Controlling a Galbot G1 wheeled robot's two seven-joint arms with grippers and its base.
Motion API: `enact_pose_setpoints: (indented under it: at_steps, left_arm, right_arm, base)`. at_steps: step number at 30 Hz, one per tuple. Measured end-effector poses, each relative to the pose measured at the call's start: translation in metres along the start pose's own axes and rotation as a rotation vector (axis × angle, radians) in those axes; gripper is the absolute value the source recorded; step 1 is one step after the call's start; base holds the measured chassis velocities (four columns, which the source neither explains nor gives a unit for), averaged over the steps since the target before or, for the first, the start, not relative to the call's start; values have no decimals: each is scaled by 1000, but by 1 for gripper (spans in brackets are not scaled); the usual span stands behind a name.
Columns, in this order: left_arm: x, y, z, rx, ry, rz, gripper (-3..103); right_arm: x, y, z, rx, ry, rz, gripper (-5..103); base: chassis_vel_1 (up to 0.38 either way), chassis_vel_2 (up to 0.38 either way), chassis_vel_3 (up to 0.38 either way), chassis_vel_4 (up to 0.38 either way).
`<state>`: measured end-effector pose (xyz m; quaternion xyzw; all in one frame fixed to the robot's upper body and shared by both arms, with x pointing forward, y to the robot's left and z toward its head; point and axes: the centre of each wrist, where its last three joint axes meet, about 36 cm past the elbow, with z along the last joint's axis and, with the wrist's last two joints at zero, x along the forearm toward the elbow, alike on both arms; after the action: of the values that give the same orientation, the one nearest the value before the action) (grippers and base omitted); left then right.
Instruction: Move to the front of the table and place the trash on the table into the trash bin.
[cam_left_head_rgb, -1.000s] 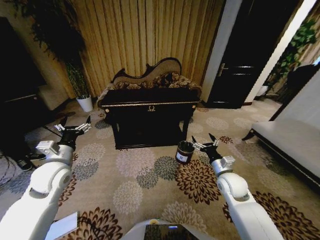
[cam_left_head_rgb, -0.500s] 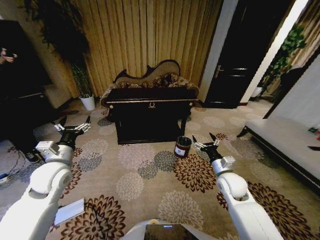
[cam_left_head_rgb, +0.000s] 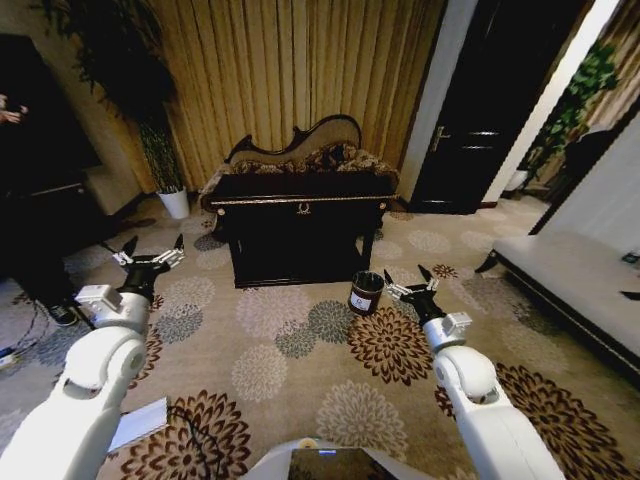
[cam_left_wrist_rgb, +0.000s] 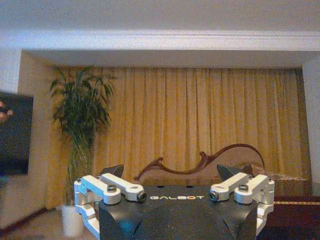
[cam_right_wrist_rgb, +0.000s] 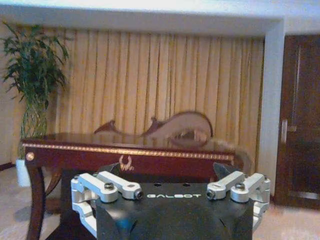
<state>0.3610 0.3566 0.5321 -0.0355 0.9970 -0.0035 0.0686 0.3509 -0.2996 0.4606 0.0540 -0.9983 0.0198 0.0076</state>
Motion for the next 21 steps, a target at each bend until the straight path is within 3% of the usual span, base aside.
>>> enact_pose_setpoints:
  at_steps: [2,6,21]
  left_arm:
    - [0,6,12,62,35,-10,100]
    - [4,11,23,89,67,-9,100]
    - [5,7,7,74,49,26,100]
  right_arm:
    - [-1,0,-12,-46,21,-8,100]
    - [-6,-2,-19,-42,12,-13,100]
    - [-3,1,-44,-53,-31,-68,100]
  base:
    - [0,0,0,0]
    - [0,0,0,0]
    - [0,0,0,0]
